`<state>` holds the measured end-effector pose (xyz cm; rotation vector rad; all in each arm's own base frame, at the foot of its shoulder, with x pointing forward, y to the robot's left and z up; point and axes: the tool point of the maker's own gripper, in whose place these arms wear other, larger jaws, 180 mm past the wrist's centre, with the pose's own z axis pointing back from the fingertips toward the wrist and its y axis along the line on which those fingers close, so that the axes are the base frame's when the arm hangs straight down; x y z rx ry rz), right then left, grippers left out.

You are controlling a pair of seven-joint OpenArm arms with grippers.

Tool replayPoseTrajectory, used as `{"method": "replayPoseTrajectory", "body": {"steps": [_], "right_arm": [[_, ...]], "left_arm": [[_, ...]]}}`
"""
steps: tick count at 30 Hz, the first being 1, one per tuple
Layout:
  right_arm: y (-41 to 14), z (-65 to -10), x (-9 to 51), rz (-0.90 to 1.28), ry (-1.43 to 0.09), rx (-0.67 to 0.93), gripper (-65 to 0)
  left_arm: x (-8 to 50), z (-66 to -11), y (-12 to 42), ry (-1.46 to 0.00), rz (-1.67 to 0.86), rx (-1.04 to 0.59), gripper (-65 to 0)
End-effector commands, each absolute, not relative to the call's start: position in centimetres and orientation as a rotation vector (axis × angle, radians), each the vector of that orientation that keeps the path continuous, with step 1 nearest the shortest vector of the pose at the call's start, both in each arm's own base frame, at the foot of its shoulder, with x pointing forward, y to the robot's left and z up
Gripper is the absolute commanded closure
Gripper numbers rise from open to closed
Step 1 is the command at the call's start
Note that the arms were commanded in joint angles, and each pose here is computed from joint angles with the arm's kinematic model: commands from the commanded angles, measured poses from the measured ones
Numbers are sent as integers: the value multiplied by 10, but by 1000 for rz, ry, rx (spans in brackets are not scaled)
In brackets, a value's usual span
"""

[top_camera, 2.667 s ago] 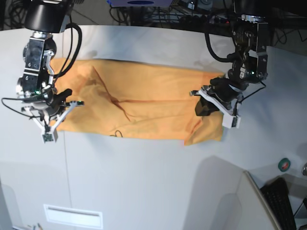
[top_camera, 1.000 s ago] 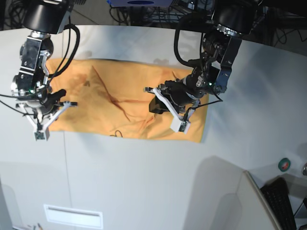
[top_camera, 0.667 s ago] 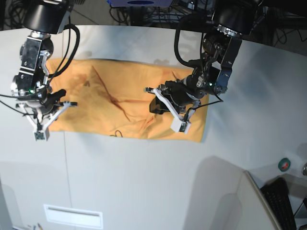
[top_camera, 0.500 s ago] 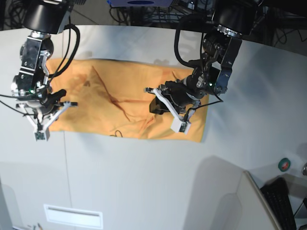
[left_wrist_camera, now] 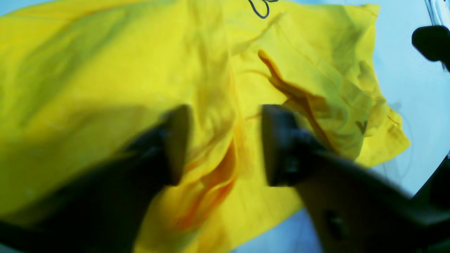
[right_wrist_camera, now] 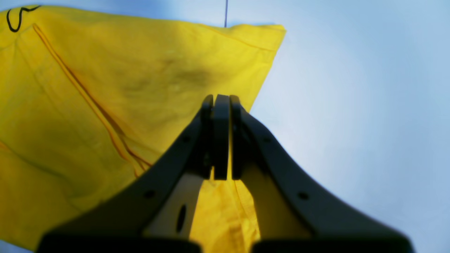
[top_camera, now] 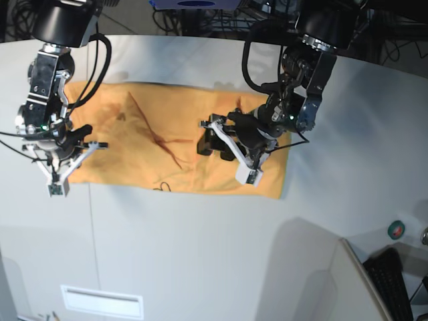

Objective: Layout the t-shirt on the table in an organized manner, then fold the t-shirt properly
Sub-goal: 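Press the folded end down with the left gripper and release it, then grasp the strip ends with both grippers, right at one end, left at the fold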

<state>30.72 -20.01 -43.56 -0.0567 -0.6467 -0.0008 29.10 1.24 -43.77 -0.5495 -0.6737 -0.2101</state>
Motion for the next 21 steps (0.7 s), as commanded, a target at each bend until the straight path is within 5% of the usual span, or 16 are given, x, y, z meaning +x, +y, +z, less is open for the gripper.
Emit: {"method": "replayPoseTrajectory", "body": {"steps": [1, 11, 14, 17, 18, 19, 21], "right_arm": [[-203, -422, 321, 2, -700, -63, 0], [-206, -420, 323, -1, -705, -68, 0], [-225, -414, 323, -94, -729, -69, 0], [-243, -409, 321, -285, -752, 36, 0], [-250, -409, 318, -330, -740, 69, 0], [-253, -411, 317, -352, -725, 100, -44], [-255, -413, 318, -392, -710, 183, -239]], "left_arm": [[297, -423, -2, -713, -236, -592, -378], [279, -405, -54, -711, -404, -672, -378], [291, -400, -23, -750, -358, -626, -273], [307, -406, 45, -791, -167, -533, -8], [311, -409, 74, -805, -89, -493, 0], [313, -409, 98, -821, -27, -459, 0], [315, -408, 148, -854, 85, -384, 0]]}}
